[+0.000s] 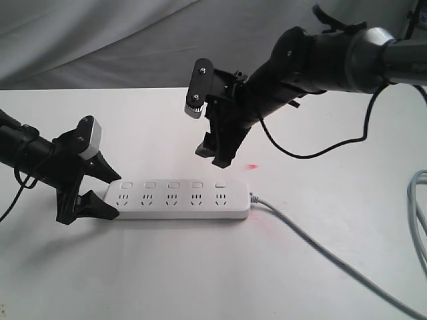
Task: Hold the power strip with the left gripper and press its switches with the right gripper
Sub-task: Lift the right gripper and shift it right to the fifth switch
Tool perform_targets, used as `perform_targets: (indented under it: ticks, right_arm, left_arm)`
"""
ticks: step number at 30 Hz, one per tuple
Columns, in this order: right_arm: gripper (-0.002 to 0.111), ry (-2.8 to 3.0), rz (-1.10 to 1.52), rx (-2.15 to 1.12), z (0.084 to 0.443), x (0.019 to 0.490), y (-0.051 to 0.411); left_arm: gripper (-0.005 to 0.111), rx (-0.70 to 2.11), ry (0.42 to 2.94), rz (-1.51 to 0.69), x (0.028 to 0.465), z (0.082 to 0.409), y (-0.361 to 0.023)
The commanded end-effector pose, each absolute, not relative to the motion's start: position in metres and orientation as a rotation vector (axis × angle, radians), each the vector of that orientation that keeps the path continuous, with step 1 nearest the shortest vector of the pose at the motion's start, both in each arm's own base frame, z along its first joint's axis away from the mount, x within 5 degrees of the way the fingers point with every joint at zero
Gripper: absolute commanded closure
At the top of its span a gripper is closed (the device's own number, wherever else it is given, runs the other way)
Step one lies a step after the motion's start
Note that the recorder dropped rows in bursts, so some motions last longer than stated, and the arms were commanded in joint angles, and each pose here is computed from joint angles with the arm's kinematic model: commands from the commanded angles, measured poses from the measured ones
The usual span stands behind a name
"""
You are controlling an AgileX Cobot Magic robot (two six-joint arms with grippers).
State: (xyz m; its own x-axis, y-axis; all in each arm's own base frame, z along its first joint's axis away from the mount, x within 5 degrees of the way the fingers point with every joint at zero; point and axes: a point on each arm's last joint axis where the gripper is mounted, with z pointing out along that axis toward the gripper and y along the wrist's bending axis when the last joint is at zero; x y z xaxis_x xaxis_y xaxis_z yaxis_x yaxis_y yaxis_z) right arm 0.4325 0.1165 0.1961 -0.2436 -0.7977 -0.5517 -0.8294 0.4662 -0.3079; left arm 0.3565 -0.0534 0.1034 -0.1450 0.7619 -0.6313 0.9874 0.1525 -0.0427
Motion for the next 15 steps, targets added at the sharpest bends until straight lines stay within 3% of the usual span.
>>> perform_targets:
  ticks: [1, 15]
  right_arm:
    - [0.039, 2.023, -0.001, -1.316, 0.202, 0.427, 0.113]
    - [0.039, 2.139, 0.089, -1.301, 0.171, 0.421, 0.105]
  left_arm:
    - [0.107, 1.639, 1.969, -0.635, 0.359, 0.105, -0.055]
    - [0.107, 1.639, 1.969, -0.635, 0.359, 0.105, -0.055]
